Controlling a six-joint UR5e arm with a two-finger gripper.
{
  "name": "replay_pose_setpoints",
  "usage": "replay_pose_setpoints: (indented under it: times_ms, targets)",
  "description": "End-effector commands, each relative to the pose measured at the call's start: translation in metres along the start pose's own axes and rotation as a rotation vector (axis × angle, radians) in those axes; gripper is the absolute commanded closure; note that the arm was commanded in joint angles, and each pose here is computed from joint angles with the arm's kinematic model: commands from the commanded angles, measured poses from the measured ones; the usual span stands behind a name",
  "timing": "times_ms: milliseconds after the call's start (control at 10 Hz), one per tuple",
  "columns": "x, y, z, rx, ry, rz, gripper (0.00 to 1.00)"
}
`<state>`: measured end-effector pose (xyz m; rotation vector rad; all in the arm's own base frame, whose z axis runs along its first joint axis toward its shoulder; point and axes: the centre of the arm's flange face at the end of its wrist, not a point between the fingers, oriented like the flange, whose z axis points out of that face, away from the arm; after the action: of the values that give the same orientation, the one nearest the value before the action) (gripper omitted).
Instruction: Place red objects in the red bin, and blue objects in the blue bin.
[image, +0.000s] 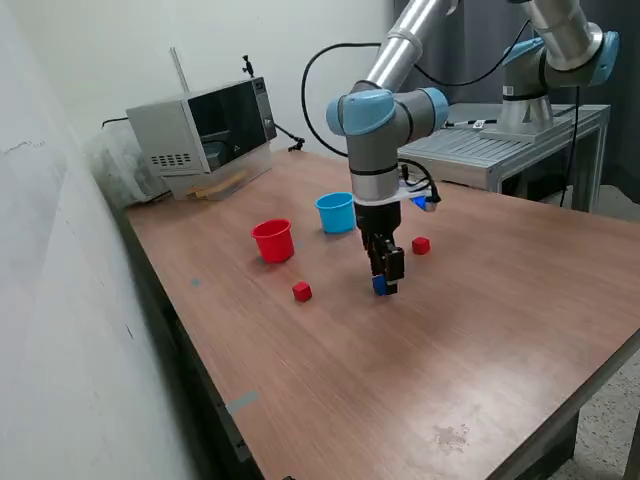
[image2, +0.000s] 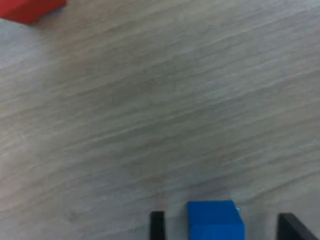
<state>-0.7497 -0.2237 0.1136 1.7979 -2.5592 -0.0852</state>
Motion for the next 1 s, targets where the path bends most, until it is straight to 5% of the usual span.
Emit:
replay_pose_setpoints:
  times_ms: [0, 400, 600, 900]
  targets:
    - [-0.001, 0.001, 0.002, -0.001, 0.001, 0.000, 1.00]
    - [-0.001, 0.007, -0.026, -0.040, 0.011, -0.067, 1.00]
    - [-0.006, 0.004, -0.109, -0.119, 0.044, -0.089, 1.00]
    - [-0.043, -0.016, -0.192, -0.130, 0.044, -0.078, 1.00]
